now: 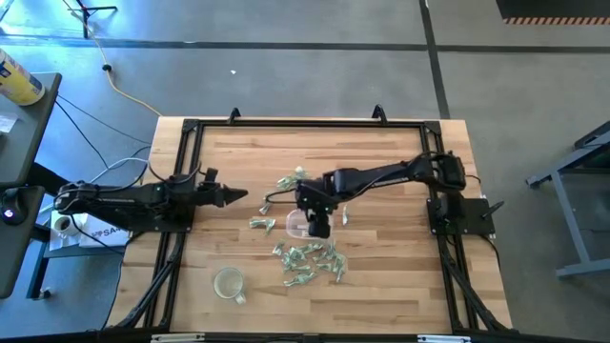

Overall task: Pick and place Stevia / Truvia into bins
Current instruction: Put the stevia packet into the transparent container

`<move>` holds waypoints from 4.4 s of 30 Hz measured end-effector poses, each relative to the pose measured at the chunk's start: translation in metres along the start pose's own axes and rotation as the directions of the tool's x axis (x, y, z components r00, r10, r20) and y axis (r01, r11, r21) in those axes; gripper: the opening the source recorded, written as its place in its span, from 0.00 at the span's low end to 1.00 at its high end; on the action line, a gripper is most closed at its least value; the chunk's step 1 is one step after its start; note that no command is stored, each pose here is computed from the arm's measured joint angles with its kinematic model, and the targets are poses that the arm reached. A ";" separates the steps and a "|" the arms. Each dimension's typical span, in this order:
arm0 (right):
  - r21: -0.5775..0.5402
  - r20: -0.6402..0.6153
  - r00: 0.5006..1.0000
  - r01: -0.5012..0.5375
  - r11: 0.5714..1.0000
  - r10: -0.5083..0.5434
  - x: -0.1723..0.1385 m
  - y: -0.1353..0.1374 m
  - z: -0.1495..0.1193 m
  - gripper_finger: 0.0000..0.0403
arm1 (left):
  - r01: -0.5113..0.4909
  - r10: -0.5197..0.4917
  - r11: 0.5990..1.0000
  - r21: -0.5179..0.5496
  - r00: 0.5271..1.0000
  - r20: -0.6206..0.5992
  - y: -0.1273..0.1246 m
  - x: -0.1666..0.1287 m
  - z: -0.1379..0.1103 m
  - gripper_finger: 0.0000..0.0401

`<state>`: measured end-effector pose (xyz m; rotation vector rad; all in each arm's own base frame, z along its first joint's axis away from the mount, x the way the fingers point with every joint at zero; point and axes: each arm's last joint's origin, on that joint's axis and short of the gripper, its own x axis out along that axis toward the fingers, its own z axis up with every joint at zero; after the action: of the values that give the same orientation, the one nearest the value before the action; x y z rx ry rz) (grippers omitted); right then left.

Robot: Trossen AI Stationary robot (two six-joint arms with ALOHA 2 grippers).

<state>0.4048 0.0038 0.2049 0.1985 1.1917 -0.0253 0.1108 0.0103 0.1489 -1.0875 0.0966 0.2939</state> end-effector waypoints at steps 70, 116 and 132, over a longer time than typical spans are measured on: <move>0.176 0.056 0.883 0.450 0.876 -0.465 -0.070 -0.028 -0.139 0.69 | -0.680 0.787 0.612 0.405 0.473 -0.396 -0.022 0.171 0.045 0.05; -0.130 0.167 0.930 0.349 0.928 -0.327 -0.096 -0.005 -0.147 0.62 | -0.202 0.392 0.888 0.412 0.801 -0.453 -0.150 0.220 -0.048 0.05; -0.201 0.184 0.941 0.319 0.926 -0.284 -0.095 0.026 -0.158 0.62 | -0.456 0.648 0.699 0.551 0.730 -0.217 -0.170 0.221 -0.043 0.65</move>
<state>0.2273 0.0479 0.2408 -0.1897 1.0536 -0.1706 0.3731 -0.0595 0.2261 -0.5876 0.8540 0.5724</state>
